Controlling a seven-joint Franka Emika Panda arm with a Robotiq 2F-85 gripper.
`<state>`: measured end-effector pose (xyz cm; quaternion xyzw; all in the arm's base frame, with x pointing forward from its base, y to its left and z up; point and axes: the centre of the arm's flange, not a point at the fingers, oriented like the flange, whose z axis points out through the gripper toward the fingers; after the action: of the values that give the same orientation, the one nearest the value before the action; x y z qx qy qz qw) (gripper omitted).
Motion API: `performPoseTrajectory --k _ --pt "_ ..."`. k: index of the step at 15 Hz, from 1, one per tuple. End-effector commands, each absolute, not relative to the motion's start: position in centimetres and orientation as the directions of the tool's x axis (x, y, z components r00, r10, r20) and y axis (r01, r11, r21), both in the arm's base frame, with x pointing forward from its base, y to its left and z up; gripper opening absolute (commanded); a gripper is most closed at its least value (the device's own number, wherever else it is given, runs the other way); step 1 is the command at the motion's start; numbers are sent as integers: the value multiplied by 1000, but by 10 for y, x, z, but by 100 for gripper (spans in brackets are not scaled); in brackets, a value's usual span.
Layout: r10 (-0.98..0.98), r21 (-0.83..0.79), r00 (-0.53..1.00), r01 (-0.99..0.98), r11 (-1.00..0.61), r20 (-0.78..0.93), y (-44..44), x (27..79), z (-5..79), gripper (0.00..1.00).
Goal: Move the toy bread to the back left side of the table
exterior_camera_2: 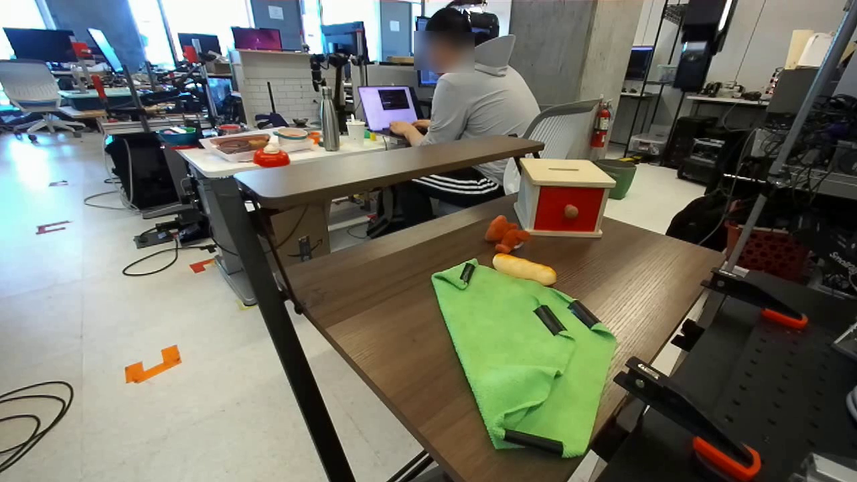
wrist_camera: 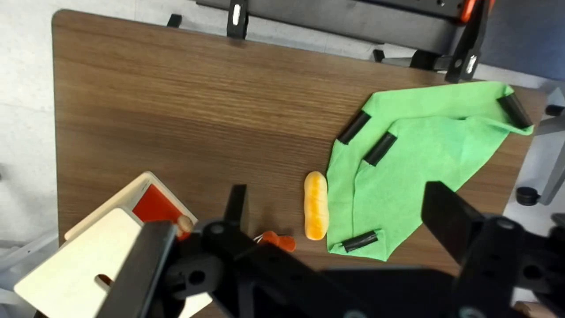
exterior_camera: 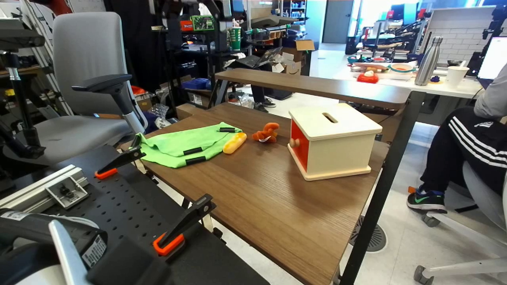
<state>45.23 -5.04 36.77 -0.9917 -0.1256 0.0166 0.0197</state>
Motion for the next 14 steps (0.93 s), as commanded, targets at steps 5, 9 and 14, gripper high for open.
performPoseTrajectory --k 5,9,14 --pt "286 18 953 285 -958 103 -40 488 278 100" --pt "303 14 946 304 -953 113 -36 494 248 100" --pt "307 -21 951 308 -951 25 -21 503 215 100"
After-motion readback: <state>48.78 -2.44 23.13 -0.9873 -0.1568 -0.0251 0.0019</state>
